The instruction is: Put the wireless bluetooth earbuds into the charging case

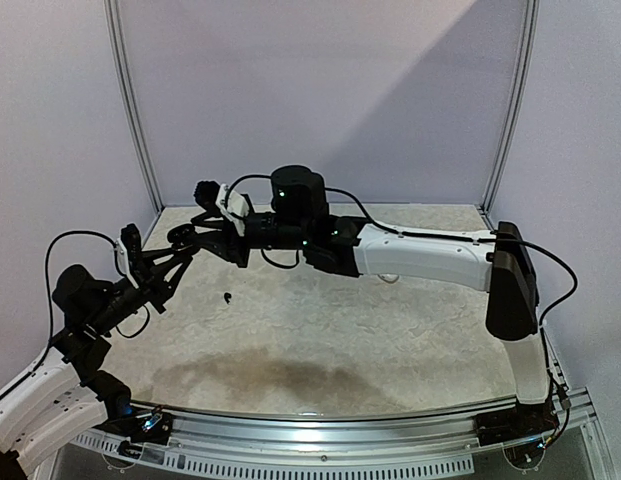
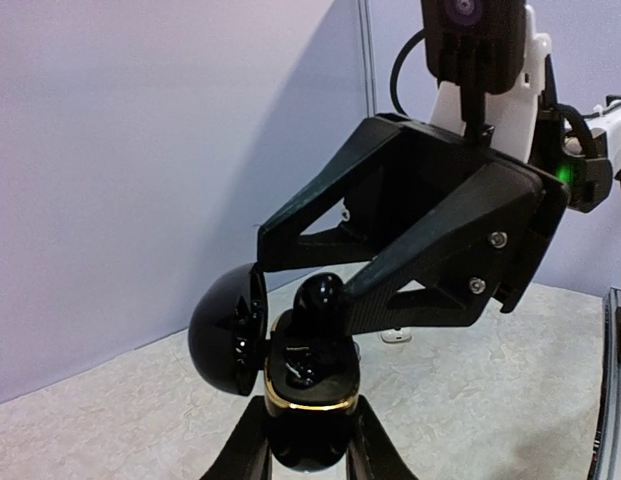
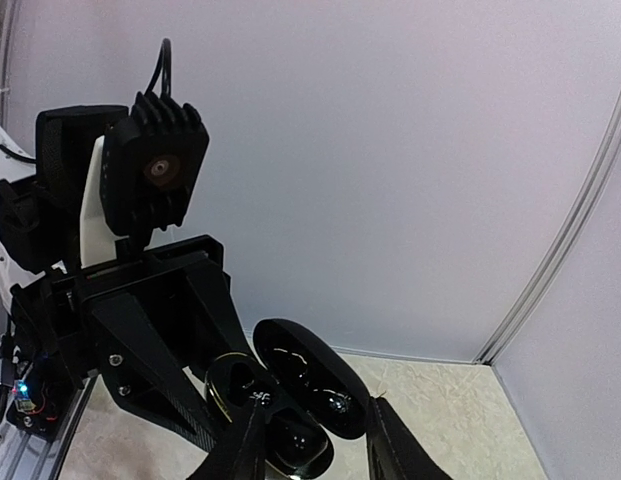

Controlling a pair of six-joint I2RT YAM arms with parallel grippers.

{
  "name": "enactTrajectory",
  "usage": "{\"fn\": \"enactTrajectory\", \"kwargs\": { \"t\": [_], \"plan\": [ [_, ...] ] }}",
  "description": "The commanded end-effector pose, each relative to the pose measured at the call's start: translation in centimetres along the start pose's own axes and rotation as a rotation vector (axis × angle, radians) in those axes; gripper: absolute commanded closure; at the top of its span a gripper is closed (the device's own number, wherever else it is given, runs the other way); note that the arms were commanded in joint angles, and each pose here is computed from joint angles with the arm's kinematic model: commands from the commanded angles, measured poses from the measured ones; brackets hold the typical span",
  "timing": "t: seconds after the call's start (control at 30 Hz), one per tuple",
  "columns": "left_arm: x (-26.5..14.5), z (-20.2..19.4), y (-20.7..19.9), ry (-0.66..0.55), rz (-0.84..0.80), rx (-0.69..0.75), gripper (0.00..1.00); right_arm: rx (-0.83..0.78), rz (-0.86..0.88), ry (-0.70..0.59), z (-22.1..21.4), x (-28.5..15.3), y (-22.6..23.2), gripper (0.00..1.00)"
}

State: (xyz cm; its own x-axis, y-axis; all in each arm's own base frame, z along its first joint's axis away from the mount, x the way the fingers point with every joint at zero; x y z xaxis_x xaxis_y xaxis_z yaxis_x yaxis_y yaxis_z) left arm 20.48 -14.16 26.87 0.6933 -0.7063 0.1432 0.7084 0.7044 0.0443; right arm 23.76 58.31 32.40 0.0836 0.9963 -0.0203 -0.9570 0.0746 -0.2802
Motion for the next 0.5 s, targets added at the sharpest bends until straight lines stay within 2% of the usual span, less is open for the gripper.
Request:
{"fn": "enactTrajectory", "kwargs": {
  "t": [0.0,0.13,0.27,0.37,0.47],
  "plan": [
    [0.1,0.5,-0.2,-0.019,-0.01,-0.001,1.0,0.028,-0.012,0.045,-1.6,0.7,-0.3,0.63],
    [0.1,0.4,0.0,-0.016,-0.002,-0.01,1.0,0.032,-0.014,0.05,-1.7,0.8,-0.4,0.6],
    [0.2,0.4,0.4,-0.012,0.029,-0.026,1.0,0.036,-0.002,0.038,-1.0,0.6,-0.3,0.5],
    [0.2,0.4,1.0,-0.01,0.071,-0.043,1.0,0.055,-0.008,0.003,0.6,0.1,-0.8,0.42],
    [0.1,0.3,1.8,-0.005,0.119,-0.053,1.0,0.099,-0.017,-0.059,3.5,-1.0,-2.2,0.39]
  ]
}}
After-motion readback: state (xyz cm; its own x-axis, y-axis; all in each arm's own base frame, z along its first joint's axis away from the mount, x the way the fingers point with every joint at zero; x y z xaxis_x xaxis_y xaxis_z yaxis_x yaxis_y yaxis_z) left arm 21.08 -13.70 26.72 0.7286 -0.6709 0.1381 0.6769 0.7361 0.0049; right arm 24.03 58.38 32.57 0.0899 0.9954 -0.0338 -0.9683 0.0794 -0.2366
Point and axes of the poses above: each gripper's point midway between its finger pads, its own x axis out along the fingers, its own y axis along the line the jaws close on, z = x × y, the point moved 3 cm from there along -x, back along the fingers
